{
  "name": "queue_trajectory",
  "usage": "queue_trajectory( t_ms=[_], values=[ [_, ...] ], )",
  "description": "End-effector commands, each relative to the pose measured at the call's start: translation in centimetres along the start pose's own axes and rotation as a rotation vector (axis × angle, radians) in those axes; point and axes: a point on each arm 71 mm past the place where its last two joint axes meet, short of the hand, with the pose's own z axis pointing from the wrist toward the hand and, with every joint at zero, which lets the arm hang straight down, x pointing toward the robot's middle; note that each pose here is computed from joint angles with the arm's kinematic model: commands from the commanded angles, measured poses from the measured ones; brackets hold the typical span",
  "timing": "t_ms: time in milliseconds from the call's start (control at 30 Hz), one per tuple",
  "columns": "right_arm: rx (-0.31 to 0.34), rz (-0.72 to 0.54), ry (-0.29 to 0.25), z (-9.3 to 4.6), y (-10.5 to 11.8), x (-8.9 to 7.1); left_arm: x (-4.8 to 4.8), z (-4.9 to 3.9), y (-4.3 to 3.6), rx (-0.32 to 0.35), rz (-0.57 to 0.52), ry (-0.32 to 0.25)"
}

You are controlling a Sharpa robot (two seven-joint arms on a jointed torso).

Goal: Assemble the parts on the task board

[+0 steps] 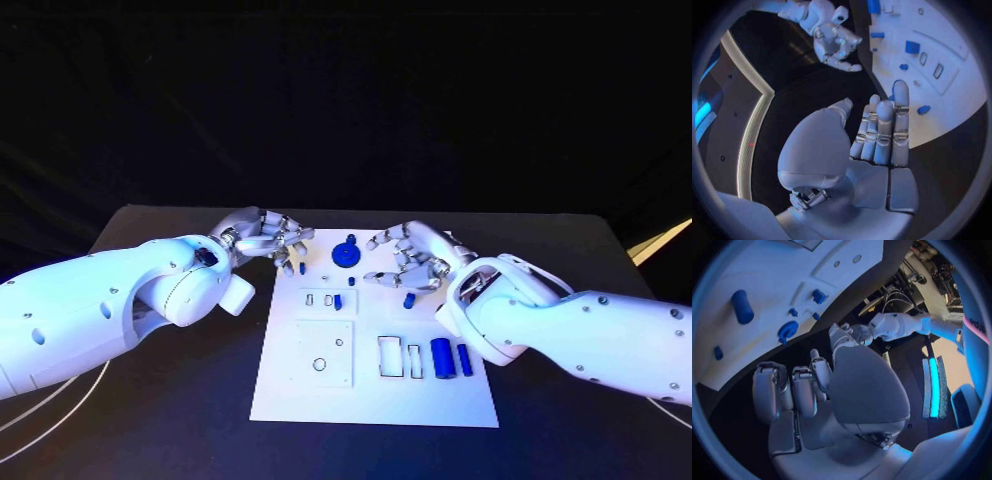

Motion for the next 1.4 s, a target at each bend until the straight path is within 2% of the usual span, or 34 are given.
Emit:
queue_trajectory(
  t_ms=[33, 100, 200, 367, 667, 867, 1100, 1400],
  values=[
    [0.039, 0.074, -0.03, 0.1, -0.7, -2.0, 0.63, 0.38, 0.51, -0.093, 0.104, 0.069],
    [0.07, 0.101, -0.054, 0.2, -1.4, -3.6, 0.93, 0.63, 0.73, -0.146, 0.168, 0.101],
    [0.103, 0.123, -0.079, 0.2, -2.3, -5.4, 1.24, 1.15, 0.51, -0.202, 0.254, 0.135],
    [0.148, 0.136, -0.105, 0.4, -3.6, -7.1, 2.13, 2.28, -0.14, -0.288, 0.401, 0.193],
    [0.186, 0.132, -0.108, 1.0, -4.8, -7.7, 3.84, 4.1, -1.12, -0.365, 0.532, 0.242],
    [0.198, 0.129, -0.106, 1.2, -5.0, -7.8, 4.28, 5.13, -1.37, -0.399, 0.603, 0.258],
    [0.208, 0.125, -0.106, 1.4, -5.2, -7.8, 4.87, 5.91, -1.37, -0.422, 0.654, 0.285],
    [0.216, 0.122, -0.103, 1.5, -5.4, -7.8, 5.59, 6.74, -0.75, -0.461, 0.719, 0.328]
  ],
)
